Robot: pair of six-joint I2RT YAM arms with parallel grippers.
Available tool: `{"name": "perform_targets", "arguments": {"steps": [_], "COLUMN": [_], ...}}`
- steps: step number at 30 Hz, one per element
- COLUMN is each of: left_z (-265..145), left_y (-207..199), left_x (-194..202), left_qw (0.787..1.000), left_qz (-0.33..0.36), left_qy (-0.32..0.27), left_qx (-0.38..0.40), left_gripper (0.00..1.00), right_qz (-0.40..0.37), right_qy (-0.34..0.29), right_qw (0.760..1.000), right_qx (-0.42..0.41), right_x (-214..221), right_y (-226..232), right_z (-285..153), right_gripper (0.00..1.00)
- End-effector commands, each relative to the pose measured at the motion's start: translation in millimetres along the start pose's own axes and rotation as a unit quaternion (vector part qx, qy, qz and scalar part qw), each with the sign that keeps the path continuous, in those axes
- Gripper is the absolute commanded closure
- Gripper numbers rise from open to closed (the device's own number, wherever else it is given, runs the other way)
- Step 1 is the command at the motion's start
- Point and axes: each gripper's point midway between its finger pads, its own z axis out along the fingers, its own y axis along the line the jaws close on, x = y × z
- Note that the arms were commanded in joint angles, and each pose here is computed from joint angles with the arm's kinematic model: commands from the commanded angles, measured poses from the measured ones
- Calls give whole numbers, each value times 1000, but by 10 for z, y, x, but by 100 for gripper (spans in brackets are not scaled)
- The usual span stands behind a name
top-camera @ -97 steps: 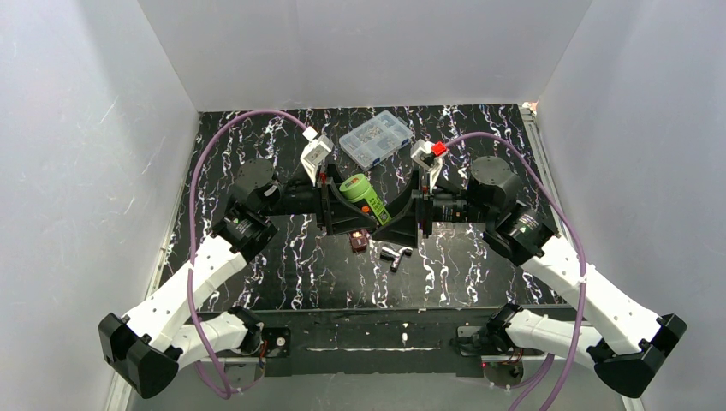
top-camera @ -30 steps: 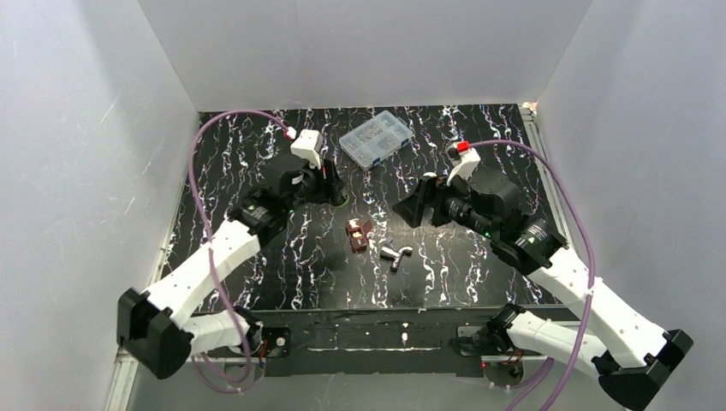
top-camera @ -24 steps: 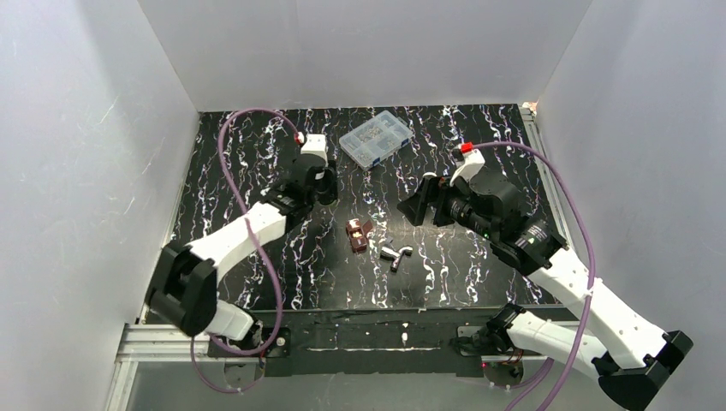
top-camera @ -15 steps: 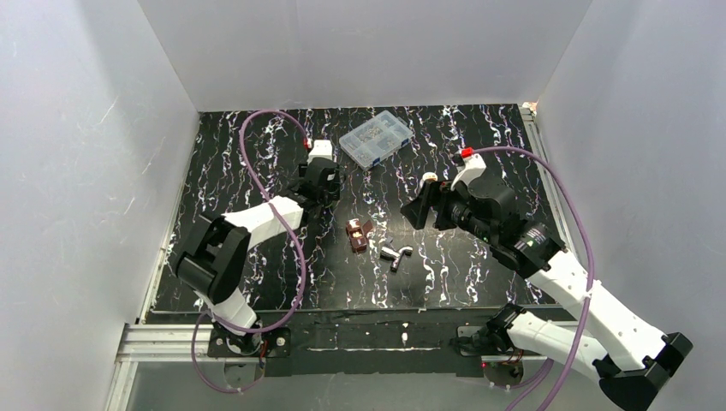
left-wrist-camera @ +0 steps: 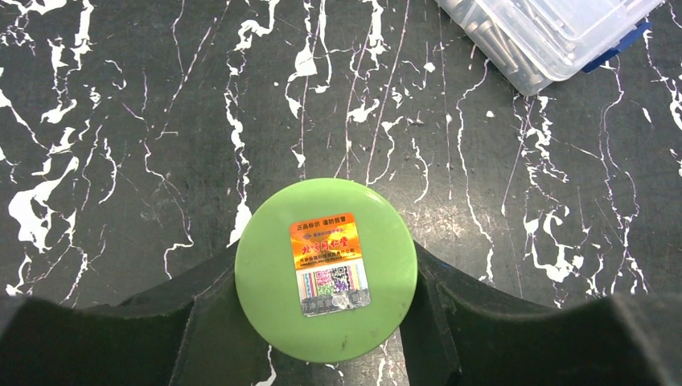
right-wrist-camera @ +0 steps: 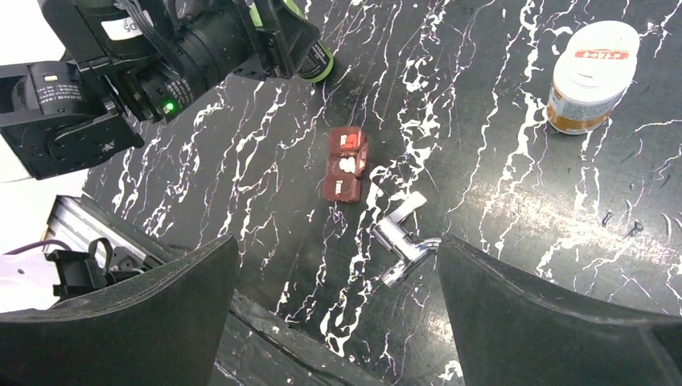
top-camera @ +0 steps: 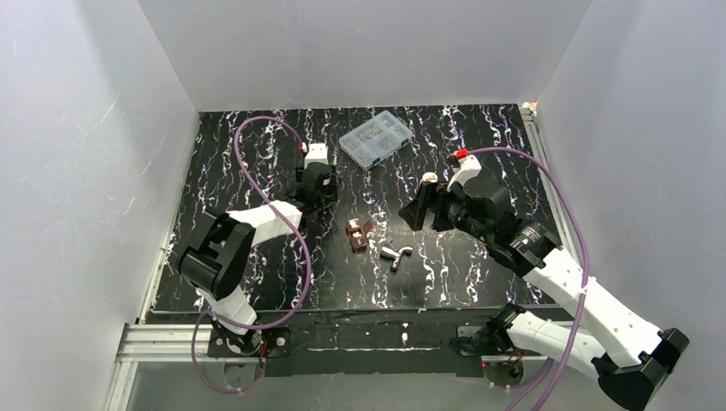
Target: Sort the pills into containers
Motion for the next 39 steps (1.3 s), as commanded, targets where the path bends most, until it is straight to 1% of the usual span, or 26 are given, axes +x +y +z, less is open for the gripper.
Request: {"name": "perform_targets", "arguments": {"steps": [1,6,7,9,10,13,17,24,31,33,36,37,39], "left_z": [-28,-61,-72,-90,-97,-127,-215,-558,-1058,-1230,-1479,-1544,-1653], "left_y": [-1,20,32,38,35,46,5,-104,131,243,372,392,438], "left_x": [-155,-111,-103,-101,-103,-113,-228,-539,-776,-770,-676,-652,-492], "left_qw": [999,999,999,999,999,999,999,996,995,996,996,995,993], "left_qz": [-18,-19,-23,-22,-22,-23,-28,-44,-67,-71,-80,-88,-106], "left_qy": [-33,-27,-27,-26,-26,-26,-33,-35,-45,-27,-7,-8,6], "left_qx": [6,5,3,4,6,6,22,71,56,40,35,39,44], "left_gripper": [69,45,36,4,2,2,2,2,2,2,2,2,2], "right_qz": [-2,-1,-1,-1,-2,-1,-1,6,19,22,24,27,29], "right_qy": [-14,-11,-10,-9,-8,-6,-3,7,23,38,70,79,96], "right_qw": [1000,1000,1000,1000,1000,1000,1000,1000,999,998,995,995,993], "right_qx": [-14,-16,-16,-17,-18,-19,-17,1,31,46,60,63,65], "right_x": [-77,-59,-51,-42,-33,-21,-18,0,39,69,167,197,254], "right_y": [58,58,57,59,60,60,58,10,-72,-111,-142,-147,-149], "right_z": [28,33,37,38,40,42,46,81,185,237,354,395,481], "right_gripper": [2,2,2,2,2,2,2,2,2,2,8,10,16]}}
